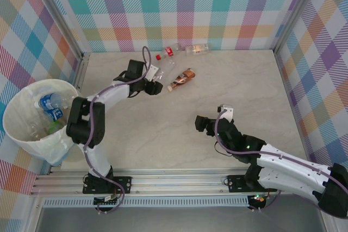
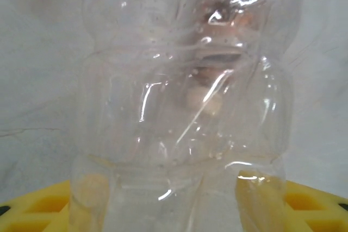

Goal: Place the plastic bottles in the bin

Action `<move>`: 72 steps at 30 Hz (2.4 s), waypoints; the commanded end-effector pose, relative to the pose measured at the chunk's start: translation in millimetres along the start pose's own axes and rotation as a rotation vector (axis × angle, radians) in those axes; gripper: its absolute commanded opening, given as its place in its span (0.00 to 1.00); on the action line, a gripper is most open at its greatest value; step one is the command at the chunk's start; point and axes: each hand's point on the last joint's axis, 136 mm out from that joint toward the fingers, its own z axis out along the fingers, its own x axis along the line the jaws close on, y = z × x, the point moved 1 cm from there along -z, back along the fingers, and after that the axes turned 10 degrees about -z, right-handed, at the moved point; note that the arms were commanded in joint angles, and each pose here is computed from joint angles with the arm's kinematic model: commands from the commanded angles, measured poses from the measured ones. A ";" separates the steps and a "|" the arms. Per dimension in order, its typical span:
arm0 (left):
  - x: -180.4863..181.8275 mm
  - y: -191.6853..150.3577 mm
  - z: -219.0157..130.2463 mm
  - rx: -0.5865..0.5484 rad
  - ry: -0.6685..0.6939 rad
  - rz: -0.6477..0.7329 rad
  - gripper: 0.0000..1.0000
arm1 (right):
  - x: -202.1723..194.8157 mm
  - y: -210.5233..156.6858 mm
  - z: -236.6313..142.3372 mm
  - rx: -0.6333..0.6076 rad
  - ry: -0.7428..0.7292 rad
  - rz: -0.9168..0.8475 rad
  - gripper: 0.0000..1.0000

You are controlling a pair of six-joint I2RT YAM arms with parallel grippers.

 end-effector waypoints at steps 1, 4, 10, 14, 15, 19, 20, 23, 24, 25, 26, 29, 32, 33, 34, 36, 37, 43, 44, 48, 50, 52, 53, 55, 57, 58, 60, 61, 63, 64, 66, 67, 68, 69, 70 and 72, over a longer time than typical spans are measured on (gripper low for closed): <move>-34.6 38.2 -60.9 -0.165 -0.012 -0.084 0.42 | 8.8 27.9 -0.4 -0.074 0.009 0.031 1.00; -48.9 54.0 -126.2 -0.257 -0.009 -0.190 0.40 | 11.8 30.5 4.1 -0.077 0.006 0.028 1.00; -50.4 47.5 -266.5 -0.350 0.133 -0.325 0.41 | 17.1 32.9 14.8 -0.064 -0.009 0.021 1.00; -28.0 24.5 -336.3 -0.372 0.352 -0.362 0.41 | 21.5 33.8 21.4 -0.061 -0.012 0.016 1.00; -18.9 18.4 -348.7 -0.376 0.426 -0.353 0.41 | 22.1 34.2 22.5 -0.060 -0.013 0.018 1.00; 32.6 -10.7 -384.7 -0.345 0.763 -0.360 0.43 | 25.9 33.5 26.9 -0.058 -0.006 0.018 1.00; 39.2 -15.2 -387.7 -0.330 0.784 -0.383 0.43 | 27.1 33.9 27.8 -0.056 -0.004 0.016 1.00; 56.6 -24.8 -392.7 -0.318 0.815 -0.463 0.42 | 29.7 34.4 28.2 -0.047 0.004 0.002 1.00; 64.0 -28.1 -400.1 -0.332 0.862 -0.483 0.41 | 29.7 34.6 27.6 -0.044 0.004 -0.001 1.00; 73.4 -33.0 -410.4 -0.344 0.943 -0.496 0.40 | 29.5 34.3 27.2 -0.041 0.004 -0.002 1.00; 79.7 -36.5 -419.4 -0.358 1.007 -0.502 0.39 | 28.7 33.2 27.0 -0.039 0.002 -0.002 1.00; 92.1 -49.1 -436.4 -0.355 1.133 -0.515 0.39 | 26.0 29.0 26.8 -0.032 0.000 0.002 1.00; 99.7 -63.7 -440.8 -0.327 1.211 -0.525 0.39 | 24.8 26.1 27.0 -0.023 -0.001 -0.001 1.00; 102.0 -68.2 -443.3 -0.326 1.245 -0.527 0.39 | 24.7 25.4 27.1 -0.019 -0.002 -0.003 1.00; 104.6 -72.4 -447.9 -0.326 1.287 -0.533 0.39 | 25.2 25.9 26.9 -0.017 -0.002 -0.004 1.00; 110.5 -79.1 -458.2 -0.325 1.378 -0.554 0.44 | 26.1 26.9 26.3 -0.014 0.001 -0.008 1.00; 113.6 -81.3 -460.7 -0.316 1.410 -0.565 0.52 | 26.2 27.3 26.5 -0.014 0.002 -0.008 1.00; 118.5 -72.0 -451.6 -0.246 1.368 -0.629 0.96 | 29.2 27.8 43.4 0.077 0.076 -0.021 1.00; 117.1 -67.4 -449.8 -0.262 1.335 -0.644 1.00 | 23.3 29.0 51.1 0.117 0.072 -0.001 1.00; 102.7 -47.5 -436.0 -0.375 1.134 -0.682 1.00 | 15.6 45.1 85.4 0.219 0.090 0.040 1.00; 90.9 -35.3 -422.6 -0.431 0.990 -0.695 1.00 | 21.4 53.7 106.3 0.249 0.087 0.034 1.00; 78.9 -24.9 -405.5 -0.456 0.849 -0.696 1.00 | 26.6 57.2 132.9 0.282 0.062 0.042 1.00; 71.5 -18.5 -396.1 -0.462 0.770 -0.691 1.00 | 29.5 59.4 148.7 0.296 0.046 0.060 1.00; 59.0 -7.7 -378.3 -0.461 0.633 -0.682 1.00 | 33.7 59.9 180.3 0.335 0.017 0.101 1.00; 41.2 5.6 -363.0 -0.473 0.467 -0.662 1.00 | 34.3 63.2 211.2 0.351 -0.045 0.137 1.00; 31.1 13.2 -355.9 -0.484 0.380 -0.644 1.00 | 33.1 63.6 226.9 0.352 -0.080 0.152 1.00; 15.3 23.6 -347.1 -0.506 0.246 -0.620 1.00 | 31.9 66.8 254.7 0.341 -0.141 0.186 1.00; 8.8 28.0 -344.4 -0.517 0.192 -0.614 1.00 | 31.1 64.9 266.5 0.347 -0.174 0.190 1.00; 3.1 30.4 -337.0 -0.518 0.130 -0.614 1.00 | 26.9 60.0 283.7 0.368 -0.242 0.199 1.00; 1.7 30.1 -333.3 -0.508 0.113 -0.612 1.00 | 23.3 55.3 290.9 0.382 -0.281 0.199 1.00; 2.6 27.5 -327.9 -0.489 0.111 -0.611 1.00 | 21.6 48.2 300.5 0.401 -0.327 0.194 0.97; 4.2 25.6 -325.9 -0.481 0.120 -0.608 1.00 | 23.3 44.8 304.8 0.416 -0.332 0.191 0.96; 5.2 24.0 -324.7 -0.478 0.126 -0.605 1.00 | 25.6 42.4 308.4 0.429 -0.329 0.189 0.95; 7.2 21.6 -322.3 -0.472 0.135 -0.609 1.00 | 27.5 37.7 312.0 0.449 -0.332 0.182 0.94; 8.4 20.5 -320.8 -0.471 0.136 -0.617 1.00 | 28.0 34.2 315.1 0.463 -0.345 0.171 0.93; 7.0 19.2 -316.6 -0.465 0.117 -0.628 1.00 | 29.3 24.8 319.3 0.495 -0.367 0.157 0.91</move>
